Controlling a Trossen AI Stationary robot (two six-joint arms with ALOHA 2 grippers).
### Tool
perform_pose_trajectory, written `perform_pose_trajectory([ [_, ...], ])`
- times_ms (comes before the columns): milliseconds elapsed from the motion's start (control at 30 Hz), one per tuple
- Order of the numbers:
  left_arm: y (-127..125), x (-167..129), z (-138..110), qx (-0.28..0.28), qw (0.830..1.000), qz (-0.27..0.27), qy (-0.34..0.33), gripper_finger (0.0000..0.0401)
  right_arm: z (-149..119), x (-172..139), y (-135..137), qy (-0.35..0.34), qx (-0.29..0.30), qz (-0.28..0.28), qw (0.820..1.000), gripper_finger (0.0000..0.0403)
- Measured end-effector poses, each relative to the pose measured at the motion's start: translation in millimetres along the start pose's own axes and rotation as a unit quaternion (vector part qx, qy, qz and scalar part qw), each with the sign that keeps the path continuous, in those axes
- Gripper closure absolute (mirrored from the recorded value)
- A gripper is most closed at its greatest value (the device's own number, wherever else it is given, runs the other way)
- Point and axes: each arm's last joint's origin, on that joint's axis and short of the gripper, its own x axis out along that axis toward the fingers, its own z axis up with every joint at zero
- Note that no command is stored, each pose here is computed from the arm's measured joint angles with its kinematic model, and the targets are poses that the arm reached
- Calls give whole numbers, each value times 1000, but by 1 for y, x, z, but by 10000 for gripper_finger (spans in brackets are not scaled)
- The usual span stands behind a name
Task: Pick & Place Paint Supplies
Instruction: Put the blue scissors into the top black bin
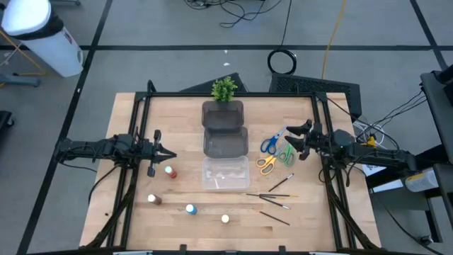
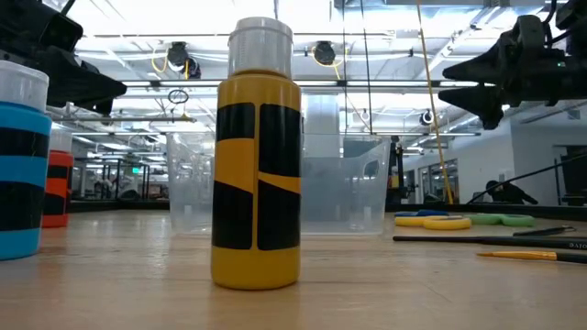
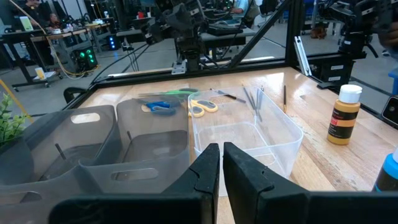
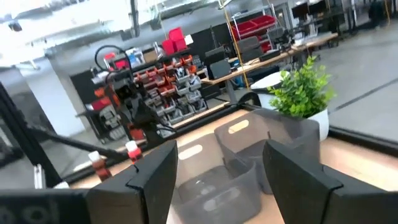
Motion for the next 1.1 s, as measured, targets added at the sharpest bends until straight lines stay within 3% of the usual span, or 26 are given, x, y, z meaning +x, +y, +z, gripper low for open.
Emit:
perform_pose_trajectory([
  [700, 0, 0, 0, 0, 1000, 0, 0, 366, -16, 5, -8, 61, 162, -81, 982, 179],
  [833, 0, 0, 0, 0, 1000, 0, 0, 366, -13, 9, -4, 47, 170, -59, 983, 179],
  [1100, 0, 0, 0, 0, 1000, 0, 0, 366, -5, 17, 19, 8, 127, 42, 991, 179],
])
